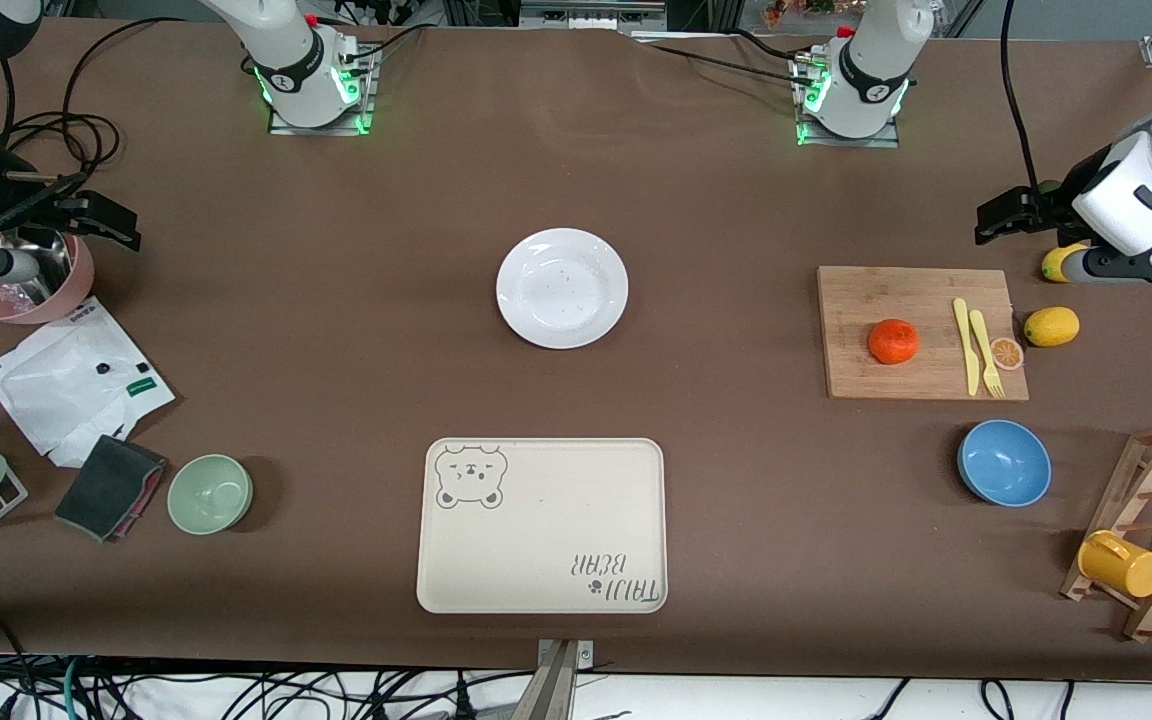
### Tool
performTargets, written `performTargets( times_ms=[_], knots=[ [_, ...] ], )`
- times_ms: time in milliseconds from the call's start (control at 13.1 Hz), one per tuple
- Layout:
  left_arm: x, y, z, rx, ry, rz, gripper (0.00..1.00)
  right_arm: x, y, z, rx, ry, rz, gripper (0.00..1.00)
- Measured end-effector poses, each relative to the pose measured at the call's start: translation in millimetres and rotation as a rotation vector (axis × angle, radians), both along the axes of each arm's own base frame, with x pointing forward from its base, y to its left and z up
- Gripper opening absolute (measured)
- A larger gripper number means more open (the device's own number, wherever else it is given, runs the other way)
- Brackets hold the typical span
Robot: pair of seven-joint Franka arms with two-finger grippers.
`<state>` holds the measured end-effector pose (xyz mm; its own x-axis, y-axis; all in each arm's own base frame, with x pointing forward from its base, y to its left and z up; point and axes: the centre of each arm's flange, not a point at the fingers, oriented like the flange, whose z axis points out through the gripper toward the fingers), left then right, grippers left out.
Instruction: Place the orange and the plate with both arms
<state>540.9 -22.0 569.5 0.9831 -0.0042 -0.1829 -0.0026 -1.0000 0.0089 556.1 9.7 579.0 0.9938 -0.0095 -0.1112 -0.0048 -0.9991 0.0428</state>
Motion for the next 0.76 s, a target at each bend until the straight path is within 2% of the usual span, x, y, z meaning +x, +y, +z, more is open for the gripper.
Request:
performTargets(
  times_ms=[764],
  knots=[
    [-0.1, 6.7, -3.3, 0.001, 0.016, 0.011, 1.0, 0.0, 0.0, 0.0, 0.0, 0.0, 0.0, 1.0]
  ],
)
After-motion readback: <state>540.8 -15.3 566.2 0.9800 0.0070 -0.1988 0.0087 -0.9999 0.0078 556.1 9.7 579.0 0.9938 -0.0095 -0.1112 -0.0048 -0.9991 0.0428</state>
